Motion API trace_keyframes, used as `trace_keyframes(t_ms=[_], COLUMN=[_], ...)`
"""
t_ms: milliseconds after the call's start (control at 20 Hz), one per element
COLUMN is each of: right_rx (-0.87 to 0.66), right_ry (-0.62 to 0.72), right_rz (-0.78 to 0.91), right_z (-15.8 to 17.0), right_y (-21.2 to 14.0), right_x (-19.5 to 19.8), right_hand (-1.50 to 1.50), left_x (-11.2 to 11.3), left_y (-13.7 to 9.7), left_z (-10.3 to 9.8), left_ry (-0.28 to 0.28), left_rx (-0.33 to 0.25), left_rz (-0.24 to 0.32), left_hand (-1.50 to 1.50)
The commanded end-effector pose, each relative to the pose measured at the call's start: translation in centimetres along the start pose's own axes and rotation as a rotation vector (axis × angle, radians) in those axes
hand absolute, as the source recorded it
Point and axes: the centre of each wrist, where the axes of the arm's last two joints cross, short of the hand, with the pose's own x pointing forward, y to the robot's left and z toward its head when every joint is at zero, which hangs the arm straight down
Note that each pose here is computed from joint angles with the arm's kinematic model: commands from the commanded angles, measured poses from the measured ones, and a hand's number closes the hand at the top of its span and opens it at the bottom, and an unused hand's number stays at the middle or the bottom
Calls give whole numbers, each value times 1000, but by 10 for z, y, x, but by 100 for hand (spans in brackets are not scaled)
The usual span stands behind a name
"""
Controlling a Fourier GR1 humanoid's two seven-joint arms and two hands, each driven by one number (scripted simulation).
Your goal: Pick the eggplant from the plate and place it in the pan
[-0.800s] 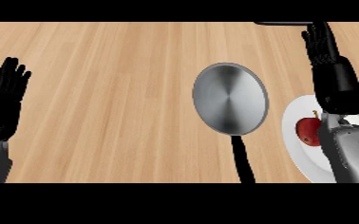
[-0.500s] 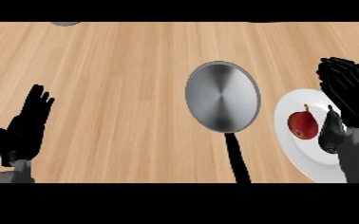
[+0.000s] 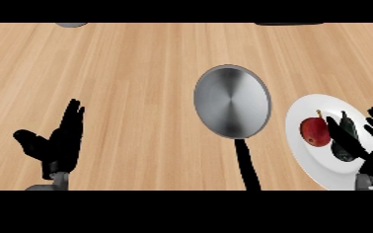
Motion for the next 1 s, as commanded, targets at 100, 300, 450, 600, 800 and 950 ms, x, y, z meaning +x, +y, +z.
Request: trace_keyframes(t_ms=[100, 300, 450, 600, 800, 950], right_rx=[-148, -204, -201, -129, 125, 235], right_ry=[75, 160, 244, 320, 504, 577], right_rz=[198, 291, 370, 440, 650, 752], right_z=[13, -22, -35, -61, -71, -87], right_y=[-9, -21, -21, -31, -35, -44], right_x=[-6, 44, 70, 106, 85, 94], right_hand=[-150, -150, -150, -150, -150, -150], left_x=[-20, -8, -3, -11, -4, -12], left_y=[-34, -37, -38, -34, -43, -50], left_z=[16, 12, 24, 18, 13, 19], left_ry=[117, 105, 126, 115, 98, 98], left_rx=[-42, -39, -42, -39, -45, -54], left_rz=[19, -8, -1, 6, 5, 0], left_hand=[0, 0, 0, 0, 0, 0])
